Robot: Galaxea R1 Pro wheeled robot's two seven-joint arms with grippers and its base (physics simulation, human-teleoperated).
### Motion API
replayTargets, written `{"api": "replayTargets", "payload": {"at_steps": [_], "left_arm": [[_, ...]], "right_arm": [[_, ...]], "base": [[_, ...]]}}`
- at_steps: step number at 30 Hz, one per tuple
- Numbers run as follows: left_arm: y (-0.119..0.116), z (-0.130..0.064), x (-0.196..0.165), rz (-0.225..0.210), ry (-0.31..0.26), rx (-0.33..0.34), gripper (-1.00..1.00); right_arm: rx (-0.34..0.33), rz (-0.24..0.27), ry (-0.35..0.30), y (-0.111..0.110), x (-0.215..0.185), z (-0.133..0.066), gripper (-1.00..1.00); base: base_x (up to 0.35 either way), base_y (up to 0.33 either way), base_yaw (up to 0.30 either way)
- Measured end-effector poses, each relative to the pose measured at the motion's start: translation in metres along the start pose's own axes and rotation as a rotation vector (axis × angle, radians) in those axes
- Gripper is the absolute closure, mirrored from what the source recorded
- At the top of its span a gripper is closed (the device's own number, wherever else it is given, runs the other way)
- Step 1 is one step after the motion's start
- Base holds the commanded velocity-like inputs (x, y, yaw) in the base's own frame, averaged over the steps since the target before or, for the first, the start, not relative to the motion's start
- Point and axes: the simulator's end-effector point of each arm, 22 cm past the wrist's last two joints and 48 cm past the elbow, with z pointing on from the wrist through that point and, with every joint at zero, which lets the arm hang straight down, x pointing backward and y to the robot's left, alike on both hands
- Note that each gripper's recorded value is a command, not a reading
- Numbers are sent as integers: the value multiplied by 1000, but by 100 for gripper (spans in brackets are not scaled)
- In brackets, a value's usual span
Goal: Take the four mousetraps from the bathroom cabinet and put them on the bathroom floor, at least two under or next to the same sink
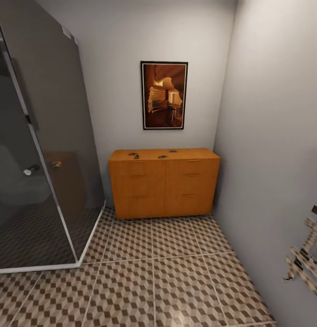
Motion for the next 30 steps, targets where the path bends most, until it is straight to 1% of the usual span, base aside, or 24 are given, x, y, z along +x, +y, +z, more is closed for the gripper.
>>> {"api": "replayTargets", "payload": {"at_steps": [9, 21, 30], "left_arm": [[0, 0, 0, 0, 0, 0, -100], [0, 0, 0, 0, 0, 0, -100], [0, 0, 0, 0, 0, 0, -100]], "right_arm": [[1, 0, 0, 0, 0, 0, -100], [1, 1, 0, 0, 0, 0, -100], [1, -1, 0, -1, 0, 0, -100]], "base": [[292, -137, 7], [284, -142, 106], [282, -142, 11]]}}
